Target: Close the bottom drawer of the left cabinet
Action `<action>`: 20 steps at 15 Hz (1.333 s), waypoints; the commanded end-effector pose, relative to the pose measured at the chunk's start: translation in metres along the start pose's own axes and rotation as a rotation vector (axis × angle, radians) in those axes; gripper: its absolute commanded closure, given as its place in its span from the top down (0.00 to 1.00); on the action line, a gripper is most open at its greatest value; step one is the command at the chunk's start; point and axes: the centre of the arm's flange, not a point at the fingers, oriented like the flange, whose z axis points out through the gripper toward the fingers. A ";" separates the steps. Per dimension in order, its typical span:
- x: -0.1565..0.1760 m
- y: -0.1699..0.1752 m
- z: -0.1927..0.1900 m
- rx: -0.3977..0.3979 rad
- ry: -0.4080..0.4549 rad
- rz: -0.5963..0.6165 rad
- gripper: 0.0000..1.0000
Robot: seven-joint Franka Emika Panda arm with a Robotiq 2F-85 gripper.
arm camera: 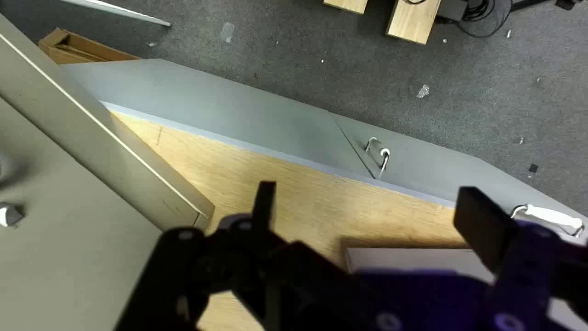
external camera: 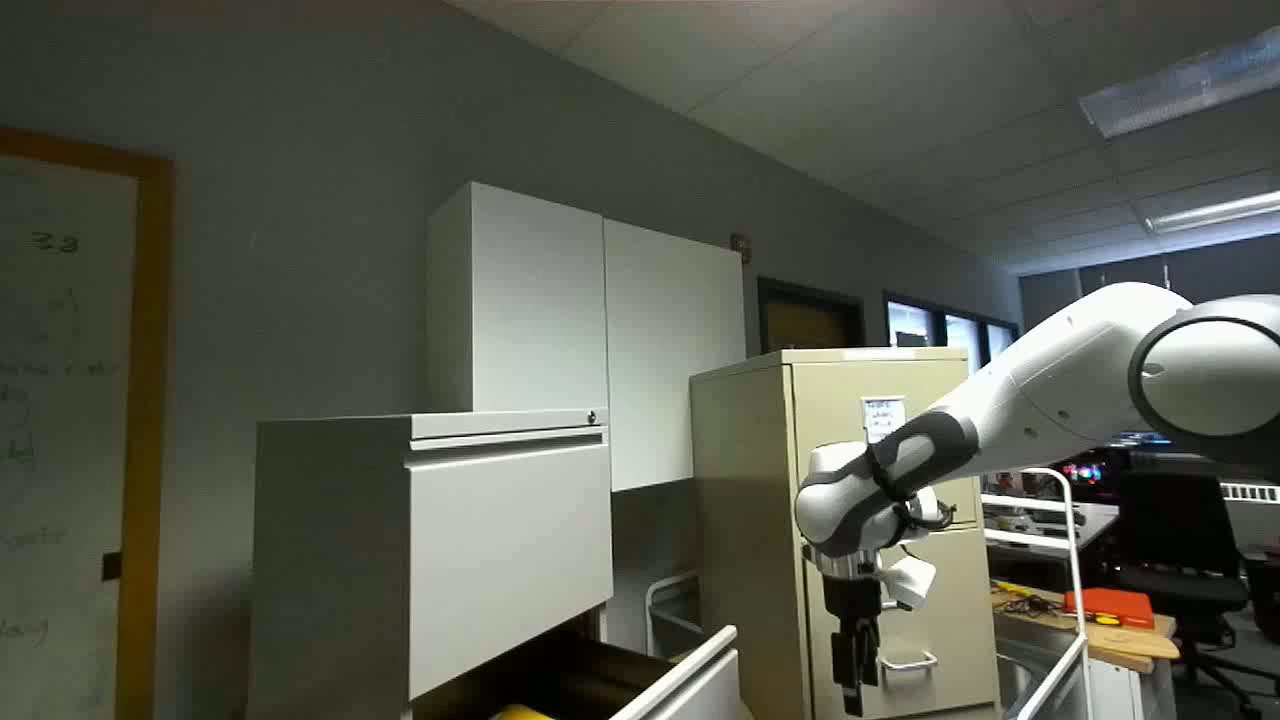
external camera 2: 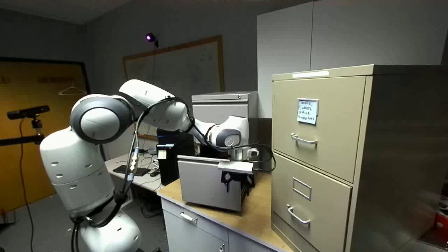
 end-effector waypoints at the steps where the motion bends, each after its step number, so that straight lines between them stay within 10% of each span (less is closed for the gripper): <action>1: 0.000 0.000 0.000 -0.001 0.001 0.000 1.00; 12: 0.027 -0.009 -0.011 0.024 0.110 0.015 1.00; 13: 0.033 -0.011 -0.013 0.036 0.133 0.021 0.75; 20: 0.075 -0.018 -0.018 0.158 0.296 0.111 0.27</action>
